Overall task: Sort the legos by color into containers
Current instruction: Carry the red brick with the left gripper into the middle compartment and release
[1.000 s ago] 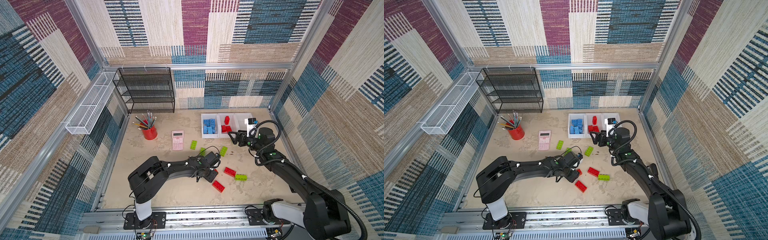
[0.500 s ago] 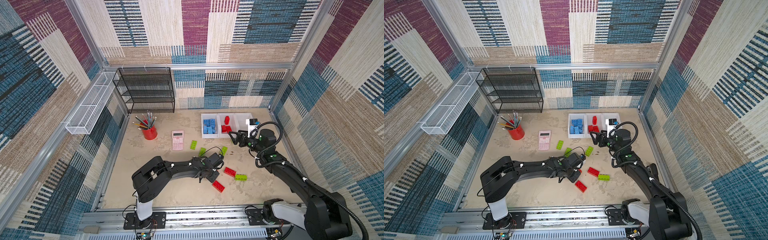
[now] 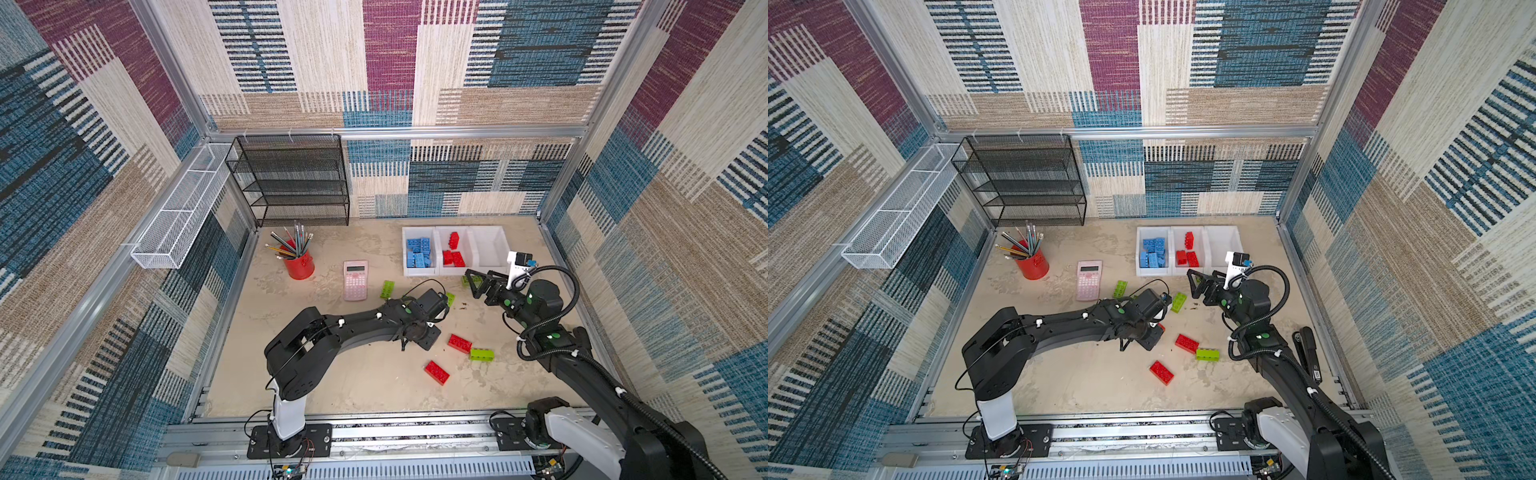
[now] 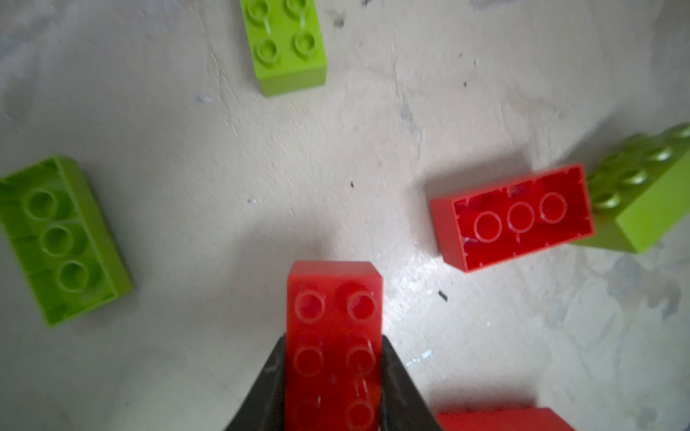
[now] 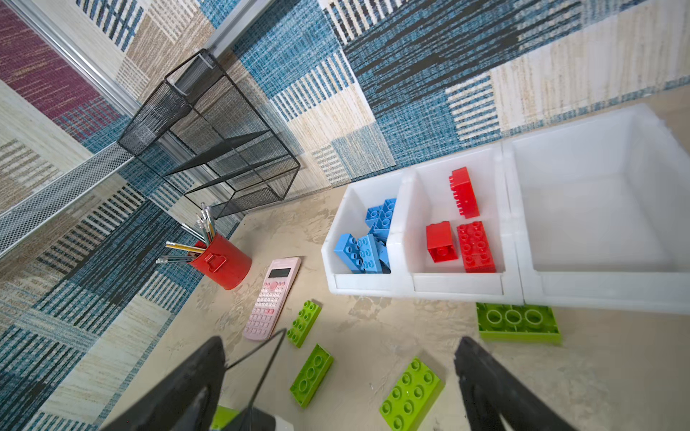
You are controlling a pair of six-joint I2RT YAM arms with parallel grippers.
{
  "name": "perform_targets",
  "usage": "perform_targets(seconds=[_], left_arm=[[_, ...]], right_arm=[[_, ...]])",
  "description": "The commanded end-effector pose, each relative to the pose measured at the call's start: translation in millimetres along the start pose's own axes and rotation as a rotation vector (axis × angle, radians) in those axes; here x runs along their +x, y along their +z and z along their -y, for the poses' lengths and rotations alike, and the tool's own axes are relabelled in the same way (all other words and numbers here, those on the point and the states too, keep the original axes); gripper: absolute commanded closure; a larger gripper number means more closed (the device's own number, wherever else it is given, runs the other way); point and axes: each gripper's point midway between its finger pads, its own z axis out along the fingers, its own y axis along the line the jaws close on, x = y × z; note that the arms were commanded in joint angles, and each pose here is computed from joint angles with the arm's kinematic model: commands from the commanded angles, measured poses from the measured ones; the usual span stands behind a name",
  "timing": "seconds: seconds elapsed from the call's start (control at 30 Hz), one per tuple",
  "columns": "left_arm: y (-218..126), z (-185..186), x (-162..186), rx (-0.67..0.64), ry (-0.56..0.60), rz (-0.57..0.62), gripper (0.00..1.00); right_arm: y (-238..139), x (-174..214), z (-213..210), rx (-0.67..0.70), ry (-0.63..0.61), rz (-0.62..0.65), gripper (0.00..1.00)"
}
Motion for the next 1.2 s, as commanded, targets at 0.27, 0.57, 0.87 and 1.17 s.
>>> perform_targets(seconds=[0.27, 0.57, 0.87, 1.17], left_arm=[[-17.3, -17.9, -86.6, 0.061, -0.025, 0.131, 0.68], [-18.9, -33.0, -158.9, 0.12, -0.044, 0.22, 0.68], [0.8, -53.6, -207.4, 0.139, -0.052, 0.28, 0.69], [14.0, -66.3, -241.7, 0.175, -0.077, 0.383, 0.69]], right_arm=[[-20.2, 20.9, 22.7, 0.07, 0.047, 0.056, 0.0], [-21.4, 37.7, 35.7, 0.103, 0.038, 0.04, 0.0], [-26.1, 40.8, 40.9, 0.116, 0.026, 0.067, 0.0], [-24.1, 43.1, 35.0, 0.073, 0.014, 0.064, 0.0]])
